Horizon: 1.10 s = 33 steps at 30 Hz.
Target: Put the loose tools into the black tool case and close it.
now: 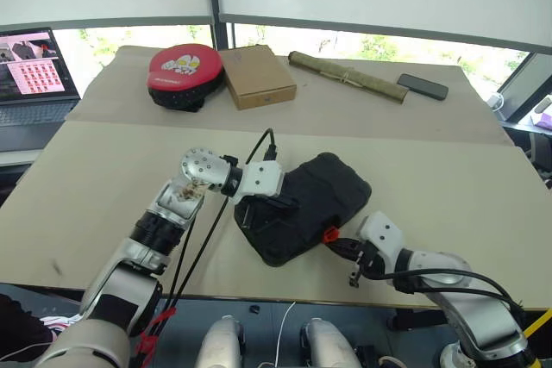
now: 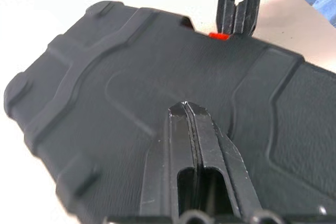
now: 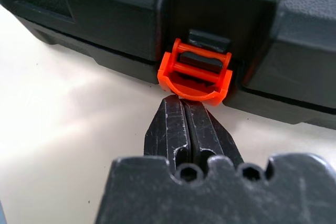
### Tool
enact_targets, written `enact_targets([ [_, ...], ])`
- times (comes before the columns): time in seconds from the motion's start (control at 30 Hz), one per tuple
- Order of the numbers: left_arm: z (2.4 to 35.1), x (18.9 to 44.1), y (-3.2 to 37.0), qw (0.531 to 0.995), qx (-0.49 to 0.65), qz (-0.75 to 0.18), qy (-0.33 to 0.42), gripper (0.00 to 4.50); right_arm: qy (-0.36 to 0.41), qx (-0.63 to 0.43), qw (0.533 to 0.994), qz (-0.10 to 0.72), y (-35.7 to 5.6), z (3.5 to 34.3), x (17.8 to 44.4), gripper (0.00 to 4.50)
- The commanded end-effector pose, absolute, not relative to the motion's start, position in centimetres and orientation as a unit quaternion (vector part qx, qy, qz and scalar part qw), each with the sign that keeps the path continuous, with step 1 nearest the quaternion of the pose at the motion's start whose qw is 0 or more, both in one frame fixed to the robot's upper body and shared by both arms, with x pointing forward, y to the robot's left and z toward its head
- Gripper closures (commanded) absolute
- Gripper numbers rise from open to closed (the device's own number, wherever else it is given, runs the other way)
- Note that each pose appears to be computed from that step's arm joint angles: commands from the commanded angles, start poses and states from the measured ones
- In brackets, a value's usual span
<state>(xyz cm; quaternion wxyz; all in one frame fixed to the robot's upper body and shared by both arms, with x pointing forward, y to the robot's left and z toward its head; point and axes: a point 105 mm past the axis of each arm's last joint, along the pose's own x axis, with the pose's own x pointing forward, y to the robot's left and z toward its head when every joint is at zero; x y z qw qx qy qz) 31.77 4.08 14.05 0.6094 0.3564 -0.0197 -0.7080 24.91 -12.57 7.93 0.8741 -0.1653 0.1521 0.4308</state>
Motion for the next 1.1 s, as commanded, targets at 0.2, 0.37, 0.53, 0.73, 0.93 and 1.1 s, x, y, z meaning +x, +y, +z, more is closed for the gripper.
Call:
enact_targets([
  [0.2, 10.4, 31.1, 4.0, 0.571, 0.397, -0.719, 0.017, 4.48, 0.055, -0.182, 0.885, 0.424, -12.2, 12.9, 25.1, 4.5],
  [0.37, 9.5, 30.9, 4.2, 0.555, 0.417, -0.72, 0.014, 4.48, 0.06, -0.184, 0.882, 0.43, -12.2, 12.7, 24.6, 4.5],
  [0.53, 9.6, 31.0, 4.2, 0.557, 0.415, -0.719, 0.012, 4.48, 0.107, -0.2, 0.87, 0.439, -12.8, 10.8, 23.9, 4.5],
  [0.73, 10.4, 31.5, 4.2, 0.563, 0.414, -0.715, 0.007, 4.48, 0.174, -0.212, 0.852, 0.446, -14.0, 7.8, 22.6, 4.5],
  [0.93, 10.8, 31.6, 4.1, 0.564, 0.414, -0.715, 0.004, 4.48, 0.154, -0.207, 0.877, 0.405, -13.7, 6.9, 24.7, 4.5],
  [1.1, 10.8, 31.6, 4.0, 0.559, 0.415, -0.718, 0.004, 4.48, 0.124, -0.198, 0.889, 0.395, -12.7, 7.5, 26.2, 4.5],
])
